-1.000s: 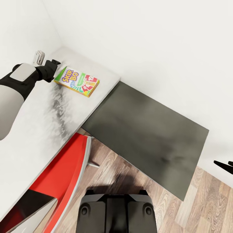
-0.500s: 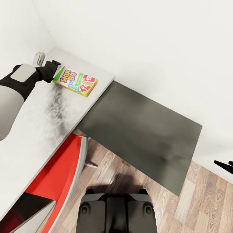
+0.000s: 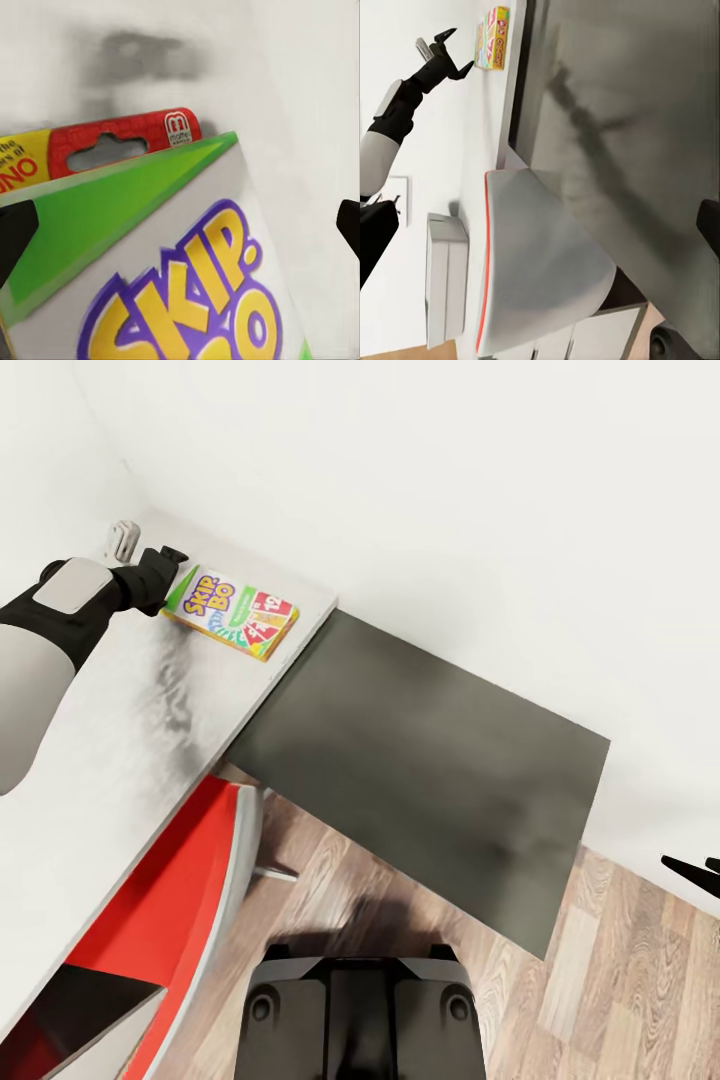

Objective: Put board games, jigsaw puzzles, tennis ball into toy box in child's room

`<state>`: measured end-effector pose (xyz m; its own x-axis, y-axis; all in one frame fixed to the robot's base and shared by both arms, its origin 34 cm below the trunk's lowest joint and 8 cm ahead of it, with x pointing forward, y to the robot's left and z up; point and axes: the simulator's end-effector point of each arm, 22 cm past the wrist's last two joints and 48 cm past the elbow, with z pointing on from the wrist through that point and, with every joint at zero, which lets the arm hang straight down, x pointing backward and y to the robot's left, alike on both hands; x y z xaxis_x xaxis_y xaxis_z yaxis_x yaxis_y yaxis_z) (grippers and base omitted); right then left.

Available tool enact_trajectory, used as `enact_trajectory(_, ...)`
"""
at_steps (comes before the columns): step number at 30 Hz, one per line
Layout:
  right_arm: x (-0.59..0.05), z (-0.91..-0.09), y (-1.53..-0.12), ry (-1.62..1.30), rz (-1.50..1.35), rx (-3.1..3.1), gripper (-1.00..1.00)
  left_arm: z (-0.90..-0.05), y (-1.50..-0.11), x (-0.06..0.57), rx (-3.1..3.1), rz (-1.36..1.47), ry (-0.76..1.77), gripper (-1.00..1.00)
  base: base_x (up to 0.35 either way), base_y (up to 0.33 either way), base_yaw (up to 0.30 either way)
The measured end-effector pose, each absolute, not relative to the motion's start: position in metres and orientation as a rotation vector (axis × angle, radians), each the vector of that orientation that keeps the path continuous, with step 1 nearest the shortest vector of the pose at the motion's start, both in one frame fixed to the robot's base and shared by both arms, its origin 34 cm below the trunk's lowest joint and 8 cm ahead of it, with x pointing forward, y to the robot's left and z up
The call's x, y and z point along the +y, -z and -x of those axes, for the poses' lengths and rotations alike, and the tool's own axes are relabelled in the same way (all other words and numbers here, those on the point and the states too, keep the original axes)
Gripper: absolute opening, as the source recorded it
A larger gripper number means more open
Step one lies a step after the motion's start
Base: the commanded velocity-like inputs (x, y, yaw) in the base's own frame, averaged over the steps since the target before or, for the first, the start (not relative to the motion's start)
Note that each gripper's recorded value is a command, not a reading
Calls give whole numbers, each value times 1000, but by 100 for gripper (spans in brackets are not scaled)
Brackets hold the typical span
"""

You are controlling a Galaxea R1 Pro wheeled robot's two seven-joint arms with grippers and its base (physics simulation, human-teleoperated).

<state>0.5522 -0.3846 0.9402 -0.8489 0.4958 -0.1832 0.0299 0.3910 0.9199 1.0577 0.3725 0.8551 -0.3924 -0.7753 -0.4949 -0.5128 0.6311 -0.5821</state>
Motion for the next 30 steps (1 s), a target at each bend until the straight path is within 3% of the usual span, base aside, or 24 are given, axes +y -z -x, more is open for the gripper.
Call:
enact_trajectory(17,-384,-549,-940,-1460,-453,2225,100,-1055,-855,372,2082,1003,434,100,0,0,-237)
enact_trajectory(30,-385,-548,-942,-1458,-453,2221,100,-1054,-856,371,2076,1012,447,100,0,0,-65)
